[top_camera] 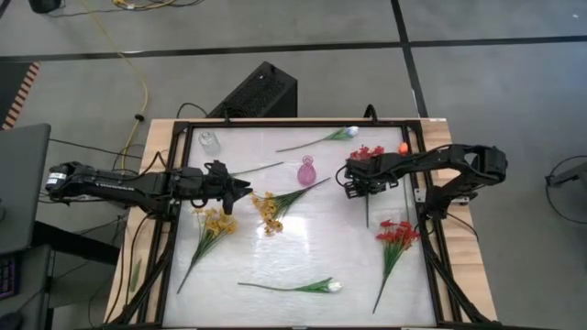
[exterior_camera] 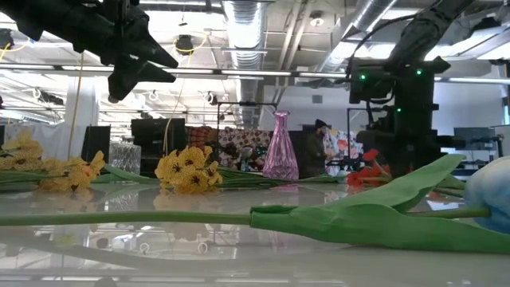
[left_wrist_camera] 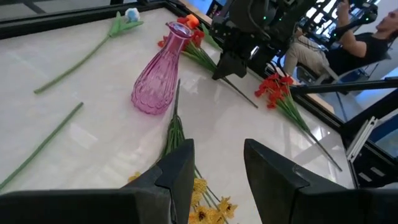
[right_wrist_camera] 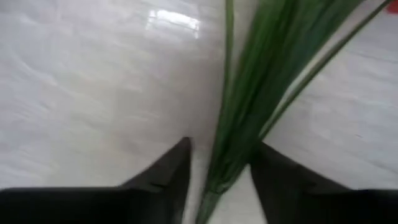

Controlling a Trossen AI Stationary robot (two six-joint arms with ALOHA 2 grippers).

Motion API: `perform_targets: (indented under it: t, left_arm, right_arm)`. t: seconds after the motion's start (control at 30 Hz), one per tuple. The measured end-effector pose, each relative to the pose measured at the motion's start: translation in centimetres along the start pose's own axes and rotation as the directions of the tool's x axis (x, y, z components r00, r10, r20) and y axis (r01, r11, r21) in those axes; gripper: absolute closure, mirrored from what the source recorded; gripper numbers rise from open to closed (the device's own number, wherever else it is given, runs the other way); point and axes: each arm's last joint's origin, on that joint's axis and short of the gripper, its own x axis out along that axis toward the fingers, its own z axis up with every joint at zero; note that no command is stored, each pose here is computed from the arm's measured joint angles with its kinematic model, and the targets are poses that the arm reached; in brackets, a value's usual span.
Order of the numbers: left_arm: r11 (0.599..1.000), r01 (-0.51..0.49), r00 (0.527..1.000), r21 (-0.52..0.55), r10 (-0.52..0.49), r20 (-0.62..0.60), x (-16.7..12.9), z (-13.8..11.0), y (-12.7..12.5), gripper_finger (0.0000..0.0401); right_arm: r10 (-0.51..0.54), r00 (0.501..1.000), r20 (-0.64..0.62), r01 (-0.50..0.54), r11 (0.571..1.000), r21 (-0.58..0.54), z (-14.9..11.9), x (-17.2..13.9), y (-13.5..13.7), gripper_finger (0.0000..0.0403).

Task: Sort flowers into vase by color
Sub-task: Put the top red flower into the violet vase

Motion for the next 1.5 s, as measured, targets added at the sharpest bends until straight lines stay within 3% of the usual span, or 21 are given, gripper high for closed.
perform_targets:
  t: [0.17, 0.43, 0.6, 0.7, 0.83, 0.97, 1.1, 1.5]
  left_arm:
    - [1.0, 0.0, 1.0, 0.0, 0.0, 0.001, 0.0, 0.0, 0.0, 0.0273]
    - [1.0, 0.001, 1.0, 0.0, -0.001, 0.001, 0.0, 0.0, 0.0, 0.0273]
    - [1.0, 0.0, 1.0, 0.0, 0.0, 0.001, 0.0, 0.0, 0.0, 0.0273]
    - [1.0, 0.001, 1.0, 0.0, -0.001, 0.001, 0.0, 0.0, 0.0, 0.0273]
    - [1.0, 0.0, 1.0, 0.0, 0.0, 0.001, 0.0, 0.0, 0.0, 0.0273]
    - [1.0, -0.014, 1.0, 0.0, 0.014, 0.01, 0.0, 0.0, 0.0, 0.0273]
    - [1.0, -0.027, 0.999, 0.004, 0.026, 0.018, 0.0, 0.1, 0.1, 0.0273]
    - [0.999, -0.041, 0.999, 0.012, 0.04, 0.001, 0.0, -0.1, 0.2, 0.0273]
  right_arm:
    - [0.027, 1.0, 0.017, -0.026, 0.999, -0.021, 0.2, -0.9, 1.0, 0.0374]
    - [0.098, 0.973, 0.21, -0.097, 0.995, -0.015, 2.4, -4.7, 3.6, 0.0373]
    - [0.155, 0.887, 0.436, -0.138, 0.988, -0.07, 3.8, -9.5, 5.1, 0.0374]
    - [0.212, 0.778, 0.592, -0.17, 0.977, -0.127, 4.4, -13.1, 5.8, 0.0374]
    - [0.371, 0.544, 0.752, -0.286, 0.925, -0.25, 4.9, -17.7, 6.8, 0.0374]
    - [0.486, 0.334, 0.807, -0.337, 0.862, -0.38, 4.8, -20.3, 8.0, 0.0374]
    - [0.523, 0.217, 0.824, -0.297, 0.839, -0.455, 4.8, -21.1, 9.1, 0.0374]
    - [0.514, 0.28, 0.811, -0.165, 0.858, -0.487, 5.7, -16.8, 12.6, 0.0374]
